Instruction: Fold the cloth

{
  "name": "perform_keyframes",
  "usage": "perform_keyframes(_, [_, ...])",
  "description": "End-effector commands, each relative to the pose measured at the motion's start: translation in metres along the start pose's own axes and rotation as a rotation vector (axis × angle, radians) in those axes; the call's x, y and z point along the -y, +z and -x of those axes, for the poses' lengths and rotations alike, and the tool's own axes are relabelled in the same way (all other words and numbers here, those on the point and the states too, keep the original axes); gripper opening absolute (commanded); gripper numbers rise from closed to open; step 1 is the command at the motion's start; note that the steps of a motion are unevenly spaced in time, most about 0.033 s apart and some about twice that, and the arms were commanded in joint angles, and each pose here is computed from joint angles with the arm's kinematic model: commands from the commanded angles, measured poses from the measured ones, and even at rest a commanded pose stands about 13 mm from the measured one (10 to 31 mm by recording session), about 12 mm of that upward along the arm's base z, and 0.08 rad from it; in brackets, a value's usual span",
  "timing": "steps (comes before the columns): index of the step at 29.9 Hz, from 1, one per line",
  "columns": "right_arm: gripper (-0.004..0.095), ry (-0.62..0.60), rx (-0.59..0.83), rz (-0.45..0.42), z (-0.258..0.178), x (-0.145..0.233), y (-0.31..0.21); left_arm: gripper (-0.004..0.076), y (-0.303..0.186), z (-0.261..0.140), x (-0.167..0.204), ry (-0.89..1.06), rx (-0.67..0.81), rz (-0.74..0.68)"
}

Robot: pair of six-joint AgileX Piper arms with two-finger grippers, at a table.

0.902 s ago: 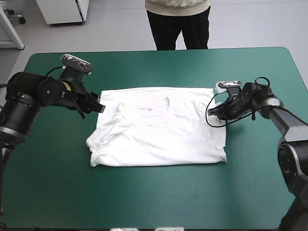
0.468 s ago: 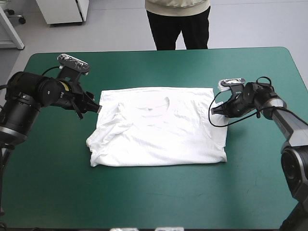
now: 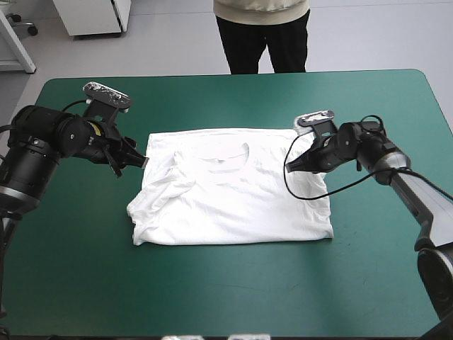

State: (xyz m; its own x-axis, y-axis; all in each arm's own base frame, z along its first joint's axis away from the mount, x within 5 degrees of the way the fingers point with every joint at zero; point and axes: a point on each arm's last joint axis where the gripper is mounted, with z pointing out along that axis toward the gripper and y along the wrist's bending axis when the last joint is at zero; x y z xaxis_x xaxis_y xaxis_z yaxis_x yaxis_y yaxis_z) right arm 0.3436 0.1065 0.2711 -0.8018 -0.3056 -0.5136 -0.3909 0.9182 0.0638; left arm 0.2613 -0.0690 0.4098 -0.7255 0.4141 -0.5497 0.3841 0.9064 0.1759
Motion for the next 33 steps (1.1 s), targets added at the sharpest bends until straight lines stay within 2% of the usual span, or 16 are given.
perform_keyframes(1, [-0.0009, -0.039, 0.092, 0.029, 0.013, -0.023, -0.008, 0.0386, -0.018, 0.005, -0.002, -0.028, 0.093, 0.012])
perform_keyframes(4, [-0.0013, -0.024, 0.069, 0.038, 0.012, -0.029, 0.010, 0.0386, -0.018, 0.005, -0.002, -0.028, 0.094, 0.012])
perform_keyframes(10, [-0.0004, -0.003, -0.058, 0.124, 0.001, -0.033, 0.055, 0.0386, -0.018, 0.004, -0.001, -0.029, 0.077, 0.008])
perform_keyframes(14, [0.0151, -0.027, -0.106, 0.169, -0.003, -0.036, 0.057, 0.0386, -0.018, 0.003, -0.001, -0.028, 0.067, 0.008])
perform_keyframes(18, [0.0355, -0.043, -0.046, 0.166, 0.003, -0.039, 0.023, 0.0386, -0.026, 0.000, -0.002, -0.033, 0.084, 0.011])
perform_keyframes(21, [0.0439, -0.065, 0.046, 0.141, 0.008, -0.039, -0.015, 0.0387, -0.036, -0.003, -0.002, -0.051, 0.114, 0.016])
perform_keyframes(26, [0.0445, -0.082, 0.195, 0.092, 0.006, -0.041, -0.085, 0.0419, -0.037, -0.018, 0.004, -0.060, 0.002, -0.034])
perform_keyframes(29, [0.0445, -0.098, 0.283, 0.089, -0.001, -0.045, -0.126, 0.0428, -0.029, -0.030, 0.007, -0.085, -0.001, -0.033])
perform_keyframes(33, [0.0445, -0.132, 0.302, 0.081, -0.021, -0.048, -0.166, 0.0428, -0.006, -0.054, 0.011, -0.156, -0.039, -0.007])
